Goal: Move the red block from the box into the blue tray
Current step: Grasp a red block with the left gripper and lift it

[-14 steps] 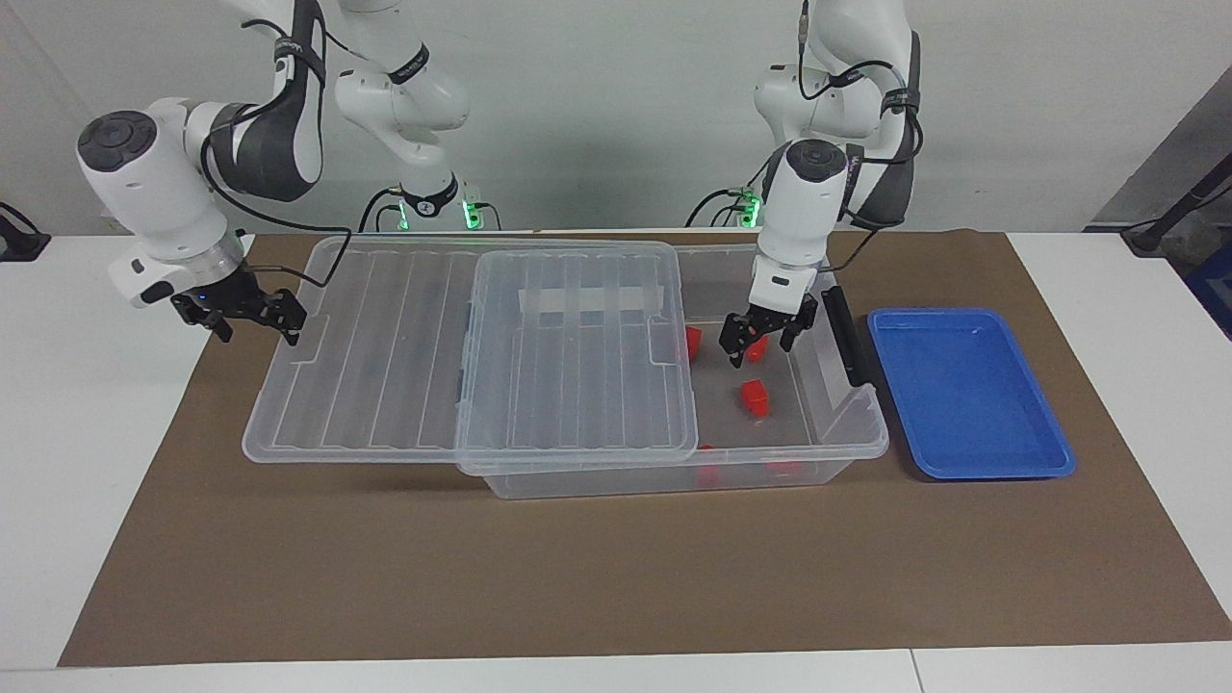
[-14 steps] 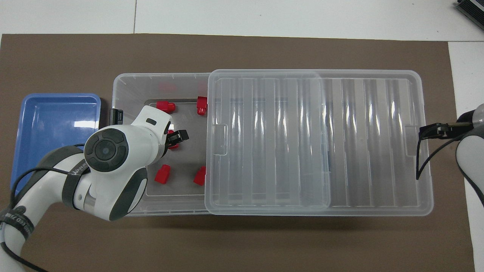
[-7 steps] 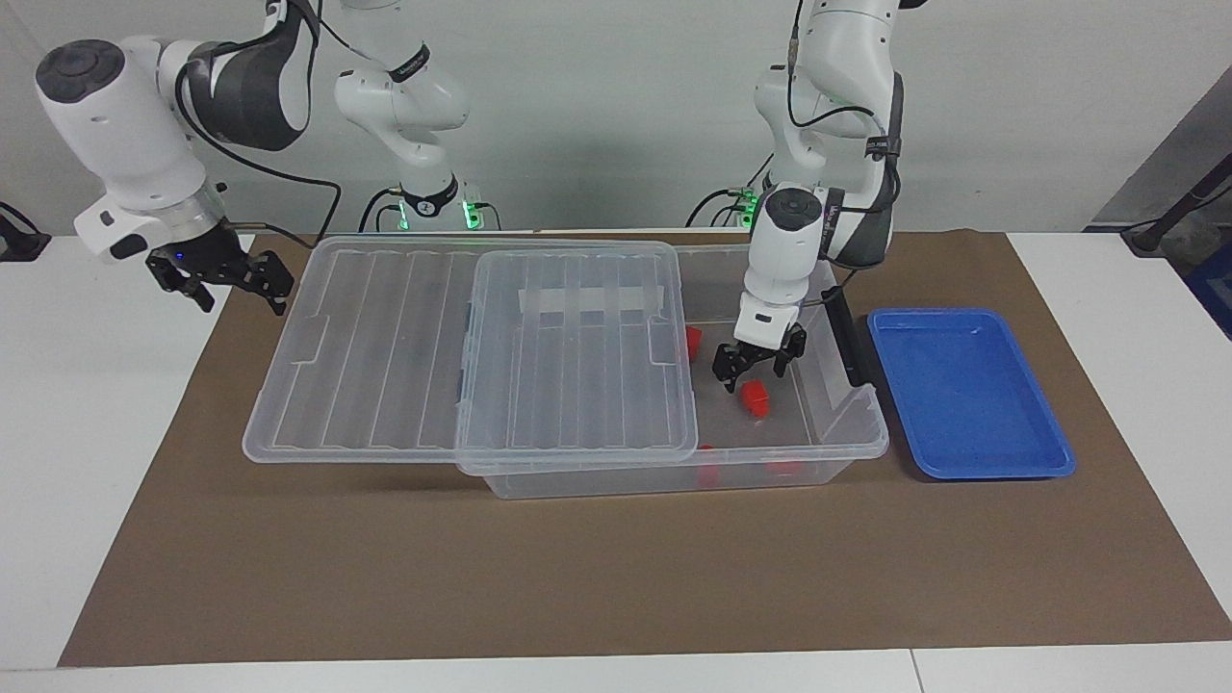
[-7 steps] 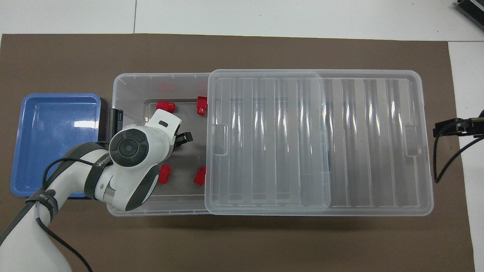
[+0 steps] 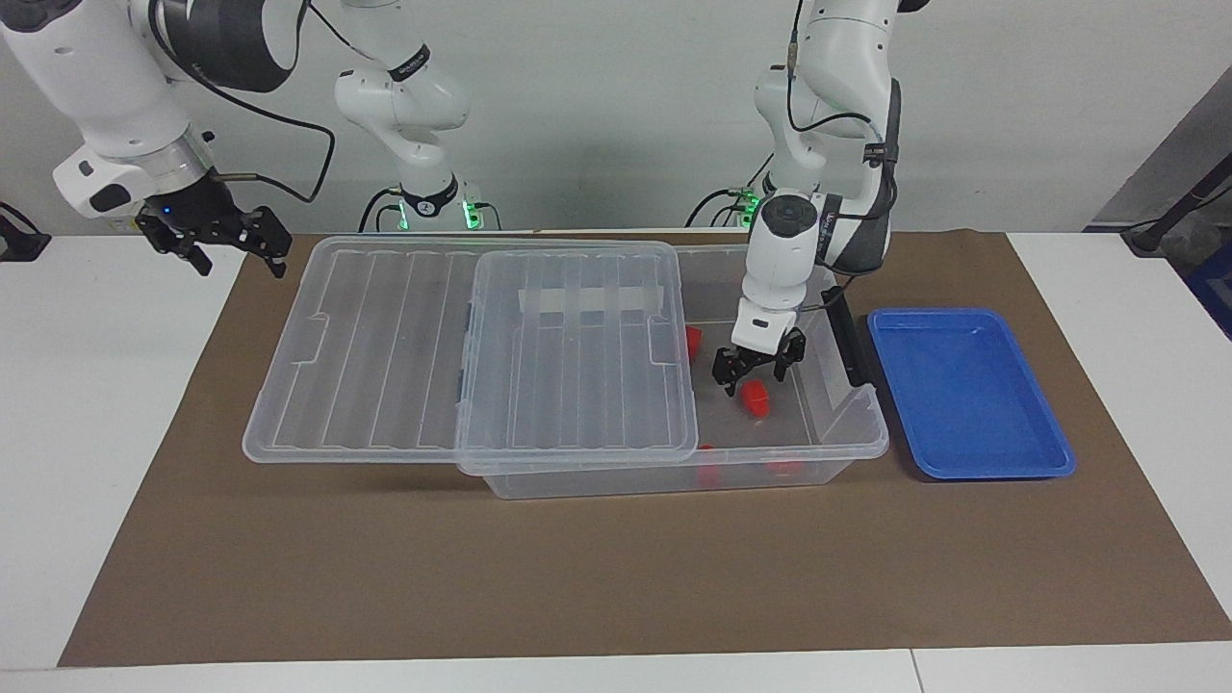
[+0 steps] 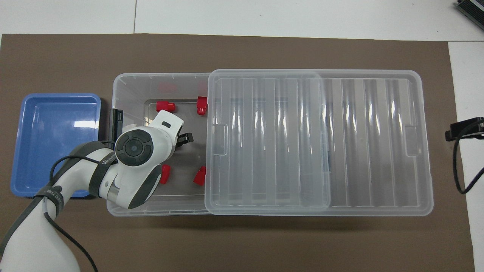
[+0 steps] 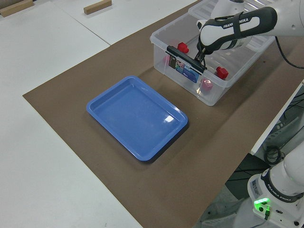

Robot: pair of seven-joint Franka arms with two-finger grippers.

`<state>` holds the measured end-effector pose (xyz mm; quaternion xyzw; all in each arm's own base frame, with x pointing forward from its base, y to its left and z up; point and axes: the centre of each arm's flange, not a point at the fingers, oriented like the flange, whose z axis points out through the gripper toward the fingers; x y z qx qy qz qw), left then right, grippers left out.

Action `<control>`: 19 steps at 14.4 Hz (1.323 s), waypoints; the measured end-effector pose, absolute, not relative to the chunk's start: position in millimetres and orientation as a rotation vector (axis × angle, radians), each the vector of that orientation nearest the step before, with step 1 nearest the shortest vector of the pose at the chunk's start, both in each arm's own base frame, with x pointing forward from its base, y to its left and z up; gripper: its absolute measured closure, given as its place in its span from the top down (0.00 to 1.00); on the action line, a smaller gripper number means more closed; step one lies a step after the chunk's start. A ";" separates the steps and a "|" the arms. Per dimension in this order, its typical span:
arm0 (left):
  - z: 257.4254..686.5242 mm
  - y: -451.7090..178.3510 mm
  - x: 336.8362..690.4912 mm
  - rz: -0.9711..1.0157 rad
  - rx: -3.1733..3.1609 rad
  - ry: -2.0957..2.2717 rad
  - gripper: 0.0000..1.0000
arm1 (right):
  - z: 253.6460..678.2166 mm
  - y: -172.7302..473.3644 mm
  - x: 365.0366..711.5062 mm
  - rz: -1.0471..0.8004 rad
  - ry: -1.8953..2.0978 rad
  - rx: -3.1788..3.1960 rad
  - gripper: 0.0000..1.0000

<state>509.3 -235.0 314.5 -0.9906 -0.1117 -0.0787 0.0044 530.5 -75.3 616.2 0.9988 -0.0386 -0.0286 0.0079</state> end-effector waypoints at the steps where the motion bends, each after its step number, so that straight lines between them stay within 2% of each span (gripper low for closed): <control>1: 310.7 -235.3 509.7 -0.245 -3.103 -0.348 1.00 | 621.2 -74.2 529.1 -0.094 -0.136 3.122 1.00; 4: 306.7 -235.6 510.0 -0.244 -3.101 -0.342 0.97 | 622.5 -73.6 528.4 -0.102 -0.140 3.122 1.00; 5: 306.7 -235.6 510.0 -0.246 -3.099 -0.335 0.86 | 622.5 -72.2 528.6 -0.102 -0.136 3.122 1.00; 6: 306.7 -235.6 510.0 -0.248 -3.097 -0.330 0.70 | 622.5 -70.1 528.9 -0.102 -0.130 3.122 1.00; 9: 306.7 -235.7 509.9 -0.257 -3.090 -0.289 0.37 | 622.4 -53.3 530.9 -0.102 -0.084 3.122 1.00; 10: 306.7 -235.8 509.9 -0.263 -3.084 -0.259 0.34 | 622.4 -47.8 531.4 -0.101 -0.075 3.122 1.00; 15: 316.5 -235.0 515.0 -0.240 -3.064 -0.198 0.34 | 621.1 -50.2 531.9 -0.105 -0.083 3.124 1.00; 19: 375.9 -230.9 531.8 -0.187 -3.021 -0.149 0.34 | 621.0 -52.9 531.7 -0.105 -0.092 3.125 1.00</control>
